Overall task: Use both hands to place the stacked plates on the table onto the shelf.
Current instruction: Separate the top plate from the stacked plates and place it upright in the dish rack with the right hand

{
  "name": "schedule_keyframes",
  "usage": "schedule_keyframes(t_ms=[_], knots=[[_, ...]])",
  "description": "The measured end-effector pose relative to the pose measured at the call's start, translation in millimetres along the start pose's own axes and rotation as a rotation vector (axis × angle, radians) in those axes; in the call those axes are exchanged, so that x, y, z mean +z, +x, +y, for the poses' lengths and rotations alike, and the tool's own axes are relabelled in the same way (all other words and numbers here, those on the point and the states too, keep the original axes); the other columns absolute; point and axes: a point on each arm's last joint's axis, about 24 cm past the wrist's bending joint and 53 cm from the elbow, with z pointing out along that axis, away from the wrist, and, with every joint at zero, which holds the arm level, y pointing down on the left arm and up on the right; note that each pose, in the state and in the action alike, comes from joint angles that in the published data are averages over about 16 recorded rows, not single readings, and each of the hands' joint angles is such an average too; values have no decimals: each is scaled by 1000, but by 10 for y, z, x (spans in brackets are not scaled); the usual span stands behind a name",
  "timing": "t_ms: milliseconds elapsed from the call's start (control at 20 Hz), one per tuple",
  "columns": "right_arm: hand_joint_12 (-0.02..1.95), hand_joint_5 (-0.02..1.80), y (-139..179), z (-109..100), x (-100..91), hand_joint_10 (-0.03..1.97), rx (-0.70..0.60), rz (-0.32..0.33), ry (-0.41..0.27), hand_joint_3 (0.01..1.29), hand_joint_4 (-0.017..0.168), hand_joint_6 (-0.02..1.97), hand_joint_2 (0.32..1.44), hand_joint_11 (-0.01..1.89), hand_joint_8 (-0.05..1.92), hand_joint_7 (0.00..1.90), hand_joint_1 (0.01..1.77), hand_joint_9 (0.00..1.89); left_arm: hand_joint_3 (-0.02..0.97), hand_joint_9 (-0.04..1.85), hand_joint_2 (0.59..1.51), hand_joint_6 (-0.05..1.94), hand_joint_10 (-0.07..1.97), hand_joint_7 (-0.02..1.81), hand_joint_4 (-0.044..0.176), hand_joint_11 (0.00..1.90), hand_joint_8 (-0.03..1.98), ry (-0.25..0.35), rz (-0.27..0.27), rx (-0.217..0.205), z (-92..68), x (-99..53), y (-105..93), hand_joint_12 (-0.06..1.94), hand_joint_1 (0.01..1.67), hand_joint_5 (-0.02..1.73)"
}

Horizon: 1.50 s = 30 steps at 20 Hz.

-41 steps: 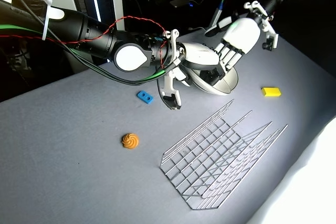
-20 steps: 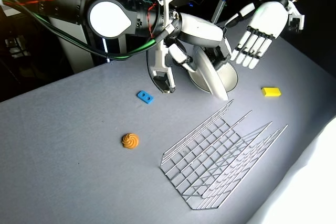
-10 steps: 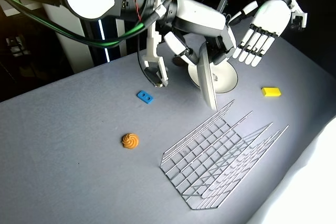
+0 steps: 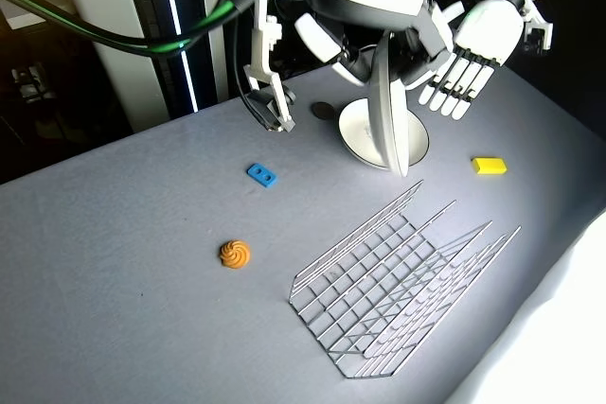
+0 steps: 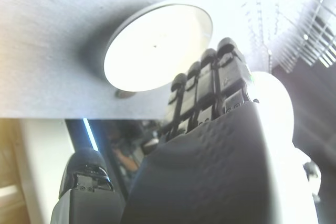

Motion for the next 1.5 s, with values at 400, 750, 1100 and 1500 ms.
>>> schedule_keyframes(t_ms=[400, 750, 1100, 1500], knots=[[1603, 813, -457, -238, -86, 1432, 225, -77, 28, 16, -7, 966, 1065, 629, 1124, 890, 1331, 820, 1, 20, 1040, 16, 4, 14, -1, 15, -12, 1, 2, 0, -2, 0, 5, 2, 17, 21], [1630, 798, -724, -668, -182, 1449, 355, -148, 148, 16, -8, 965, 1068, 620, 1133, 876, 1338, 821, 0, 20, 1040, 16, 4, 13, -2, 15, -12, 2, 2, -2, -6, 5, 7, 2, 16, 22], [1643, 792, -848, -1032, -294, 1447, 443, -198, 242, 16, -8, 965, 1072, 604, 1128, 875, 1345, 832, 1, 20, 1040, 15, 4, 12, -2, 15, -12, 5, 2, -8, -23, 56, 10, 1, 16, 21], [1641, 791, -910, -1362, -405, 1438, 528, -238, 315, 16, -8, 958, 1076, 593, 1126, 880, 1348, 838, 1, 20, 1042, 15, 4, 12, -2, 15, -12, 1, 10, -14, -29, 197, 41, 1, 16, 21]])
